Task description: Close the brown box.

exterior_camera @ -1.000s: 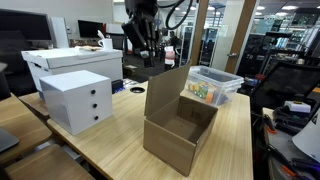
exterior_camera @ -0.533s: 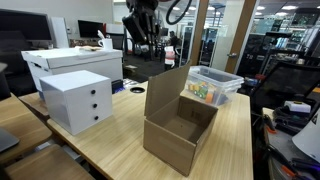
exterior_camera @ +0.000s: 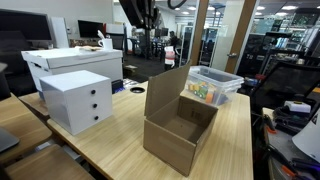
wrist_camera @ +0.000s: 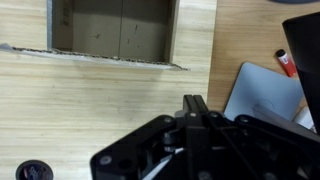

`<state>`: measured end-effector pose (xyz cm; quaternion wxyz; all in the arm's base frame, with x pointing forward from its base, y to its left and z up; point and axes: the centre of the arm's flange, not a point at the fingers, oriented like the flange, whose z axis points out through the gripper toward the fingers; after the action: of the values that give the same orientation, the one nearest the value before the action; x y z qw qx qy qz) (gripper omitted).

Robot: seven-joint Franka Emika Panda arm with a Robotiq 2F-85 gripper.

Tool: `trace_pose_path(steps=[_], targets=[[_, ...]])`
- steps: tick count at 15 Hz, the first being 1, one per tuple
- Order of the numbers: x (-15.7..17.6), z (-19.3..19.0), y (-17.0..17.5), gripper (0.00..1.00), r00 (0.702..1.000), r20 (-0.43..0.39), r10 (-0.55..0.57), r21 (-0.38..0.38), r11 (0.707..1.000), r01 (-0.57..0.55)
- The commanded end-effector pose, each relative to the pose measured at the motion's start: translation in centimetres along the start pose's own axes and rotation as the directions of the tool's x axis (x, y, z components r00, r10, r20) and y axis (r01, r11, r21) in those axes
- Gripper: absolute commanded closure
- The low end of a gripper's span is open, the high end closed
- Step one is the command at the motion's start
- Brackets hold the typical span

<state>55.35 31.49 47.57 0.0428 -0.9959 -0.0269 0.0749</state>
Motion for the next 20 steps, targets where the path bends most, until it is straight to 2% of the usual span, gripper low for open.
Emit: trace_pose_path(steps=[1, 7, 8, 9, 16, 17, 18, 19, 20], targets=[[-3.9, -3.2, -0.9, 0.98, 0.987, -0.159, -0.031, -0.008, 1.000, 0.030], [-7.3, -6.5, -2.2, 0.98, 0.954, -0.294, -0.060, -0.002, 0.998, 0.062], [-7.4, -6.6, -2.1, 0.98, 0.955, -0.291, -0.059, 0.008, 0.998, 0.064], [-5.6, -7.2, -3.2, 0.98, 0.962, -0.261, -0.079, 0.008, 0.996, 0.084], [-6.3, -7.2, -2.8, 0.98, 0.960, -0.269, -0.078, 0.006, 0.997, 0.082], [-6.3, -7.2, -2.8, 0.73, 0.960, -0.269, -0.078, 0.006, 0.997, 0.082], [-5.3, -4.9, -0.3, 0.72, 0.960, -0.269, -0.077, 0.009, 0.997, 0.082], [-3.7, -2.1, 2.9, 0.66, 0.963, -0.255, -0.091, 0.008, 0.995, 0.097], [-3.2, -1.3, 3.7, 0.60, 0.964, -0.249, -0.094, 0.006, 0.995, 0.099]])
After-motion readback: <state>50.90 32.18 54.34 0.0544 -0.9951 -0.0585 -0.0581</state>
